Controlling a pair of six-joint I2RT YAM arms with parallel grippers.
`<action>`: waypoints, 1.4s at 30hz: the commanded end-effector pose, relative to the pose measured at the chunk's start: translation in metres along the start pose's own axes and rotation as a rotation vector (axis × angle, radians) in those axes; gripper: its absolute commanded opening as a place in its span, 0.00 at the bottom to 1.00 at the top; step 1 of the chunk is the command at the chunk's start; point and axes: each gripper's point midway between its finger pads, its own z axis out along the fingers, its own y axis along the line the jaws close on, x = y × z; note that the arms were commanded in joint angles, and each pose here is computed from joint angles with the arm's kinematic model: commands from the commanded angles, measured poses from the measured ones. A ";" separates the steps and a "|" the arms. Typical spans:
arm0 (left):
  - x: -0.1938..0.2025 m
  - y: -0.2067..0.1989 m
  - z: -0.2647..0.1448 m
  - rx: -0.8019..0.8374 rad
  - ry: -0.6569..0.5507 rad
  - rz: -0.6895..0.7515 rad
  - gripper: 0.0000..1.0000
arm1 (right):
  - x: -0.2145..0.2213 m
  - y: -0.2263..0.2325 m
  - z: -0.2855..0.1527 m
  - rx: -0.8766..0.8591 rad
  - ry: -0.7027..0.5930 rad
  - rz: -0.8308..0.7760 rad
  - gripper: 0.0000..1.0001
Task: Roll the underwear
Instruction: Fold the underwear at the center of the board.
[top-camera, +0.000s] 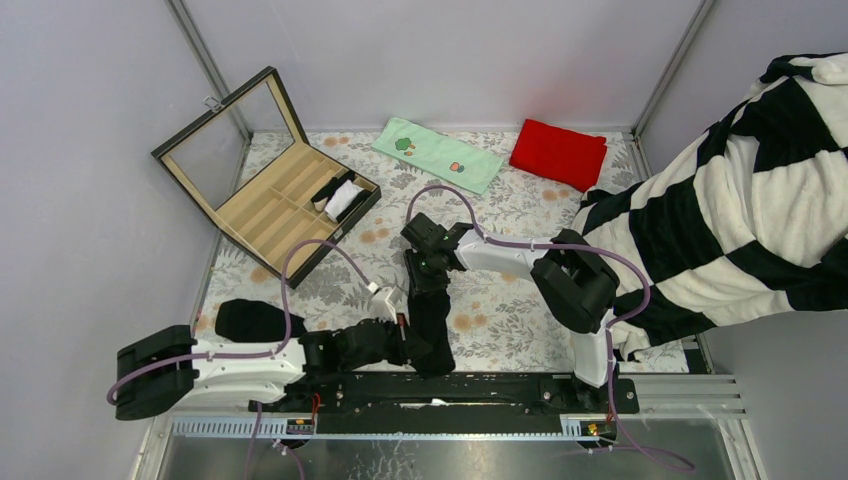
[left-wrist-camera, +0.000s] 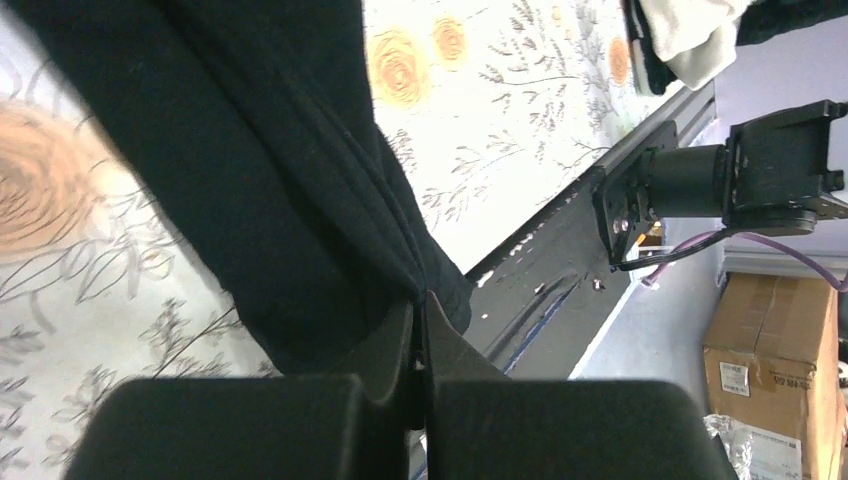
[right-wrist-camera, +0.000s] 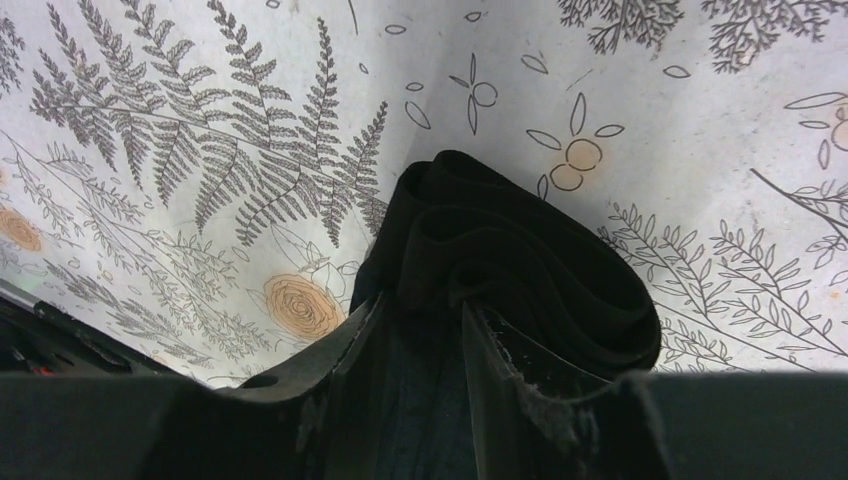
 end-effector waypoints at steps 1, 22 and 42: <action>0.011 0.025 -0.009 -0.073 0.015 -0.027 0.00 | -0.004 -0.039 0.021 0.188 -0.059 0.038 0.42; -0.018 0.055 -0.026 -0.271 -0.116 -0.036 0.00 | -0.020 -0.085 0.020 0.381 -0.163 0.190 0.53; -0.066 0.061 -0.062 -0.460 -0.277 -0.024 0.41 | -0.030 -0.065 0.005 0.299 -0.179 0.182 0.67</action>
